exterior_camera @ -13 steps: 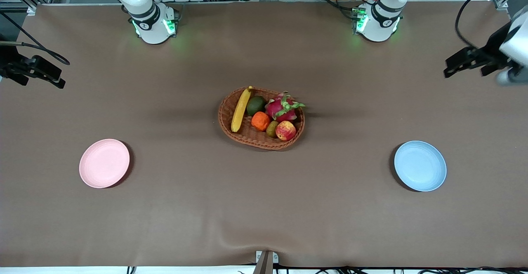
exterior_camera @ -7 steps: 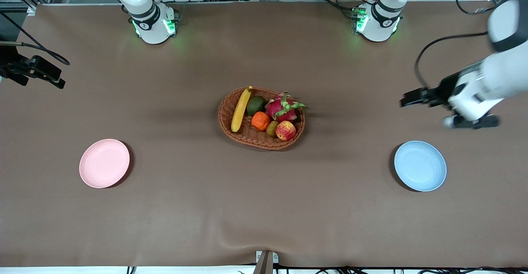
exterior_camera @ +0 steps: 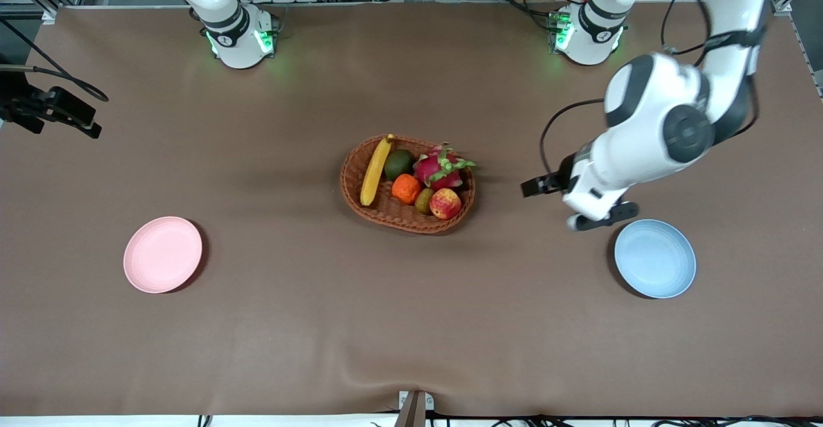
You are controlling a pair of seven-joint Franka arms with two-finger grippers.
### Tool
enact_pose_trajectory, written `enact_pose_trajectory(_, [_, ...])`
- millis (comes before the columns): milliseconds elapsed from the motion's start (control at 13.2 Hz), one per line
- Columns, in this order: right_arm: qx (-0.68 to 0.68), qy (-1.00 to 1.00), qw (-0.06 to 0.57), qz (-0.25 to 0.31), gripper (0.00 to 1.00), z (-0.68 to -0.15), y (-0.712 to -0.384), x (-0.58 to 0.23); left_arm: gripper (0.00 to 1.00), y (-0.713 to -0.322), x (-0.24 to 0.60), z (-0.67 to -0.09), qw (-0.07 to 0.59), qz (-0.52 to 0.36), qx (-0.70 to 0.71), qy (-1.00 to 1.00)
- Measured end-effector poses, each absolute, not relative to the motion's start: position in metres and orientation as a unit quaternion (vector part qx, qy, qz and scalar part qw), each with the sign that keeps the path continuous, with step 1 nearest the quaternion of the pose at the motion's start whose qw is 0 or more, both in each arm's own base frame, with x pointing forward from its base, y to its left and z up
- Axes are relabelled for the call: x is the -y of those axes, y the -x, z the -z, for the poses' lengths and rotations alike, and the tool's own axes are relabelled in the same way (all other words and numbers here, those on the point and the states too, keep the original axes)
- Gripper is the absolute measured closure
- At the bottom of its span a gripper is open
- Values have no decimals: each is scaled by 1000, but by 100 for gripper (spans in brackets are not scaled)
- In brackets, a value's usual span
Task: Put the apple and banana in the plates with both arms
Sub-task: 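Reach the left gripper into the basket and grasp the red apple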
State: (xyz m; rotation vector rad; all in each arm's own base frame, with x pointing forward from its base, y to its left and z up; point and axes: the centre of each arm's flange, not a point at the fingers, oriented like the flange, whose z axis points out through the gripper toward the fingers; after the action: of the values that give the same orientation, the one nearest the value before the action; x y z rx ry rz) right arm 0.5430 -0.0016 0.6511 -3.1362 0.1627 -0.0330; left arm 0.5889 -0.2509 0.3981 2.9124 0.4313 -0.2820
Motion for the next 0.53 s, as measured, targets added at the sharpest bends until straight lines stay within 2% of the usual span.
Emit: enact_pose_trajectory(531, [-52, 999, 1, 10, 0, -651, -543, 2, 0, -585, 326, -310, 153, 111, -203, -961])
